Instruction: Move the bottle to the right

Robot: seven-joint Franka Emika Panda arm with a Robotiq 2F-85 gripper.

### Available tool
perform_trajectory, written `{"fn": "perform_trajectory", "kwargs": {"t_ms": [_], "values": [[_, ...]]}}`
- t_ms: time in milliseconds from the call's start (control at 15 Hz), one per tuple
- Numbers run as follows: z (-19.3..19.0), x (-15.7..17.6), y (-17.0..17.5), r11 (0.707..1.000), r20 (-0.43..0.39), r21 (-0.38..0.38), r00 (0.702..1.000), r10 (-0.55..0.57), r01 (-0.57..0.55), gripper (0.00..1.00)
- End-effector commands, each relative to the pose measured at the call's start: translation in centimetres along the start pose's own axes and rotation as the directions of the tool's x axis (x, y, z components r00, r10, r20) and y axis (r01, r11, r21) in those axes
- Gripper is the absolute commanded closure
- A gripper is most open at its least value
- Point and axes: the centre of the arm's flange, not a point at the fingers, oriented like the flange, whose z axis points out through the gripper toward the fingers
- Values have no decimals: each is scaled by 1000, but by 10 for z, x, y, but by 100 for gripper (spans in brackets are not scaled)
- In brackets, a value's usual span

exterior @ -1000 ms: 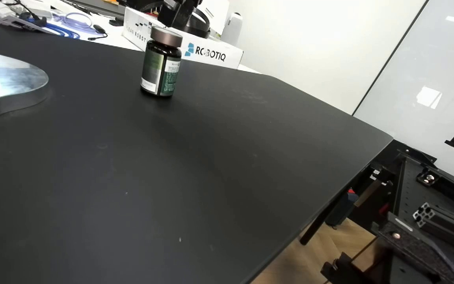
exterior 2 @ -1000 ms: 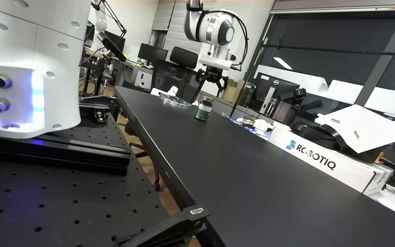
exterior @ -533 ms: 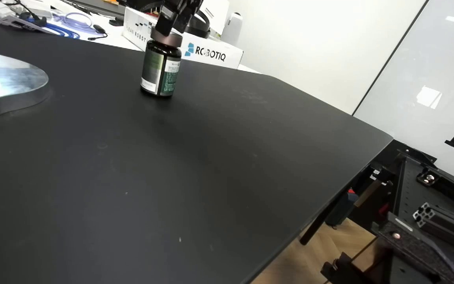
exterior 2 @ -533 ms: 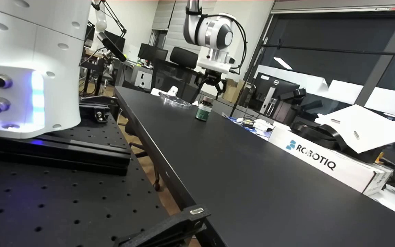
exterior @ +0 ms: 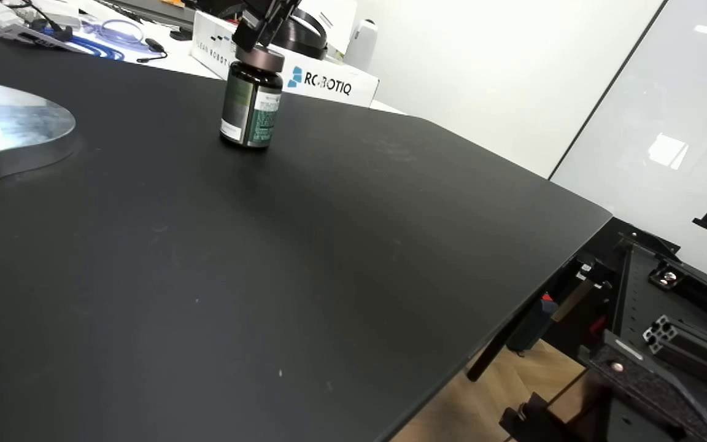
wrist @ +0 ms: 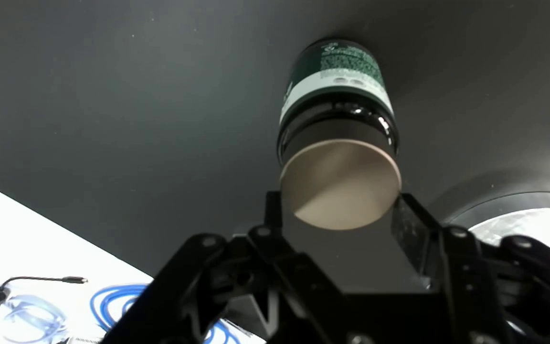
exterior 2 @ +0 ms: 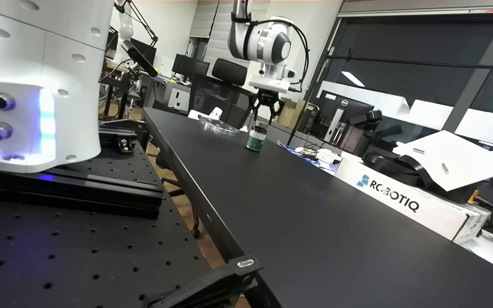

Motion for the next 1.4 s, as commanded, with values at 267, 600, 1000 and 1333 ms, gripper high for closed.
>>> {"fn": "perform_trajectory", "kwargs": {"t_ms": [267,600,1000,1333], "values": [[-5,7,-8,996,8,50,997,71,-72,34],[-2,4,-8,997,42,46,997,65,-67,3],[-2,1,-7,997,75,41,995,58,-61,0],[2,-6,5,998,78,-4,995,61,-61,0]]}}
